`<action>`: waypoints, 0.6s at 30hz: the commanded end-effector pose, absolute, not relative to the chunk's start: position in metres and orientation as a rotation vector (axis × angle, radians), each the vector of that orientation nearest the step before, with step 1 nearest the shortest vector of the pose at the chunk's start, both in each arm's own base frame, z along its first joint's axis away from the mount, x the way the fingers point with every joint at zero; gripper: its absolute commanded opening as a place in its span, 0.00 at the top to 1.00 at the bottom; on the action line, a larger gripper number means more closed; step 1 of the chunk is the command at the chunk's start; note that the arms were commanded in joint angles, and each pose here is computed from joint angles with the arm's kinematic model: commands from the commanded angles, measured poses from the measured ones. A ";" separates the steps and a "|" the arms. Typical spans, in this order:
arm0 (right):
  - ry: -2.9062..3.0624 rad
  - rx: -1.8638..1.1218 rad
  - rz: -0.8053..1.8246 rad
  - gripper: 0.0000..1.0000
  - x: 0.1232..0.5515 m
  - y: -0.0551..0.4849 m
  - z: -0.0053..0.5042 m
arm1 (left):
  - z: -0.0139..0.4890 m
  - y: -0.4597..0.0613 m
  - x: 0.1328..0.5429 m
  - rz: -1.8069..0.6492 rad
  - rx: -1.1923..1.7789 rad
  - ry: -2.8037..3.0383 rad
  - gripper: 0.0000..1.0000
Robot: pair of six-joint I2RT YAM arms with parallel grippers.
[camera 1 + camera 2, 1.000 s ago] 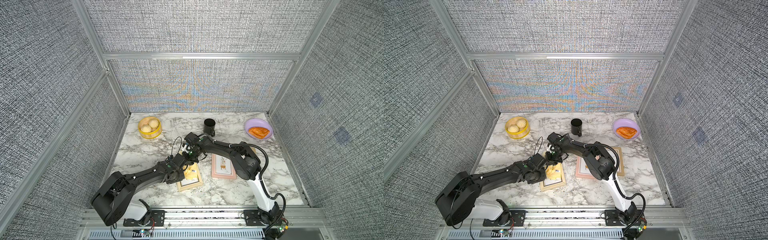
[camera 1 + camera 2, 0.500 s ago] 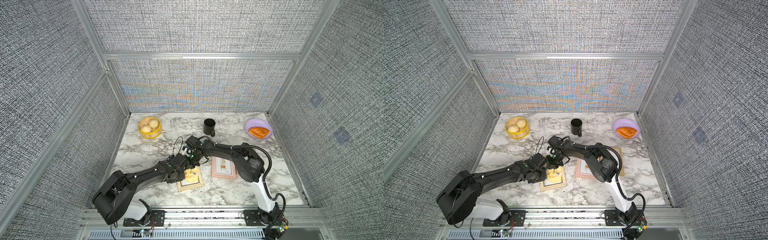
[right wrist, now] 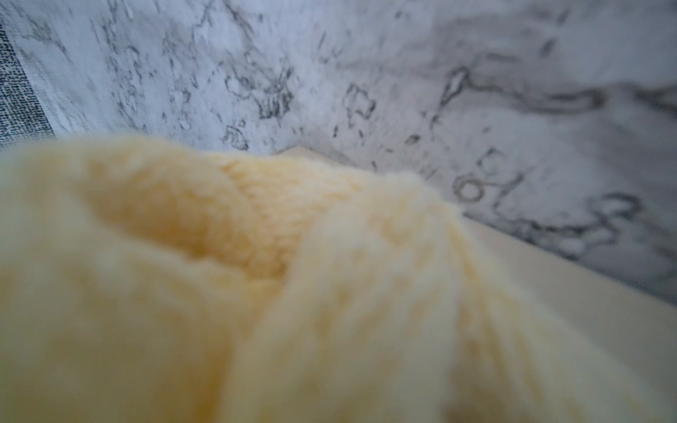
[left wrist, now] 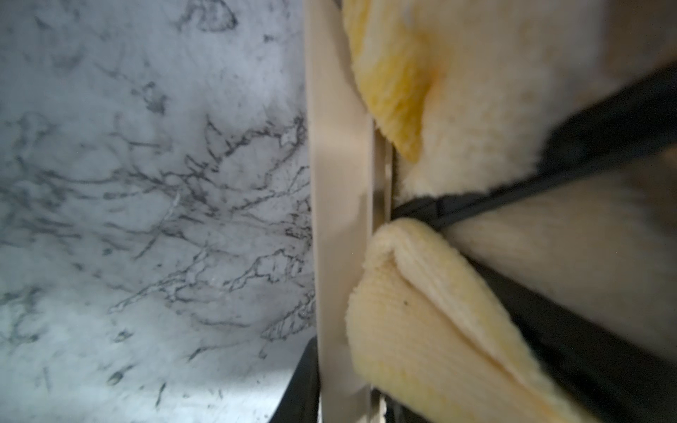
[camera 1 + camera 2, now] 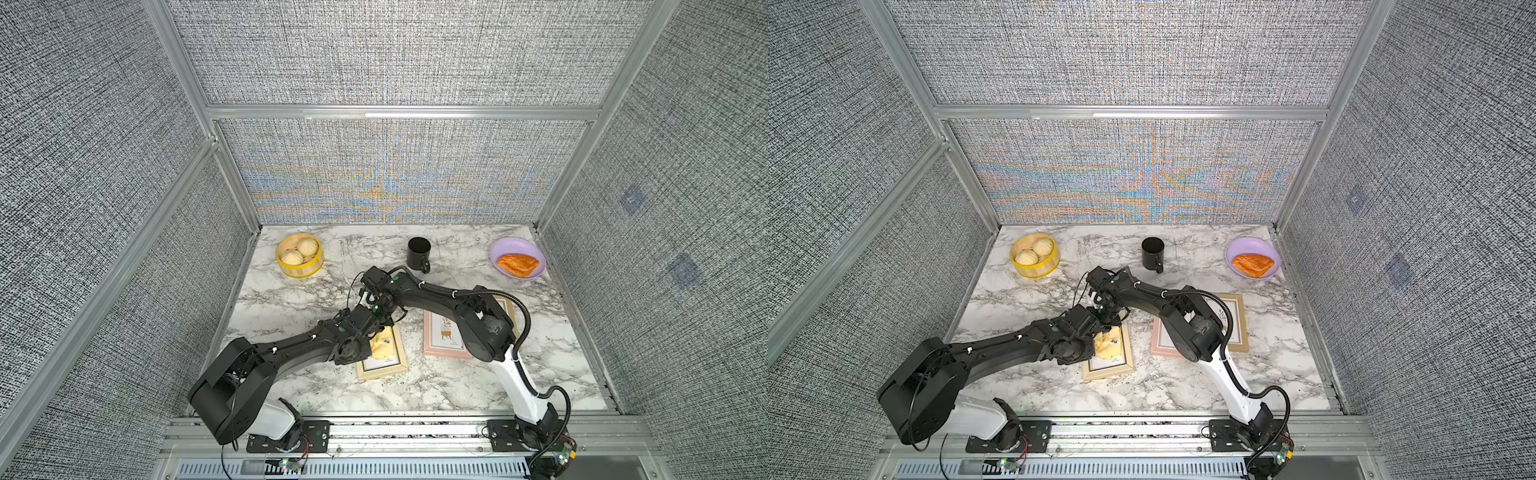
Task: Wipe the picture frame with a cloth
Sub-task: Wipe the dirt from the picture frame.
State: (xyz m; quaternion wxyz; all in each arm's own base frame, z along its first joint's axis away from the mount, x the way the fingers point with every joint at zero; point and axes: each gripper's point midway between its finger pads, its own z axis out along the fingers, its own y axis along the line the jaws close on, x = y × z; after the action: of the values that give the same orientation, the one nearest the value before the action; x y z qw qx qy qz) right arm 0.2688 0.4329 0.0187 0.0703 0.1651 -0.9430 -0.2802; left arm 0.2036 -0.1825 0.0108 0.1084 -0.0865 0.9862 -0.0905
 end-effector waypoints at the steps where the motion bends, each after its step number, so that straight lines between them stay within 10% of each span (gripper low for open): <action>1: -2.906 0.412 -0.556 1.00 0.273 0.382 -0.012 | 0.005 -0.178 0.196 -0.244 -0.263 2.942 1.00; 18: -2.818 0.515 -0.466 1.00 0.219 0.381 -0.019 | 0.007 -0.176 0.198 -0.242 -0.314 2.926 1.00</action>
State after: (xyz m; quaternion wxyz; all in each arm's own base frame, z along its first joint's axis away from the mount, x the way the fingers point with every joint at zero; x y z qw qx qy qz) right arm 0.2525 0.4146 0.0138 0.0573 0.1967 -0.9438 -0.2595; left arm 0.2066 -0.1848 0.0131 0.1138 -0.0915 0.9841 -0.1008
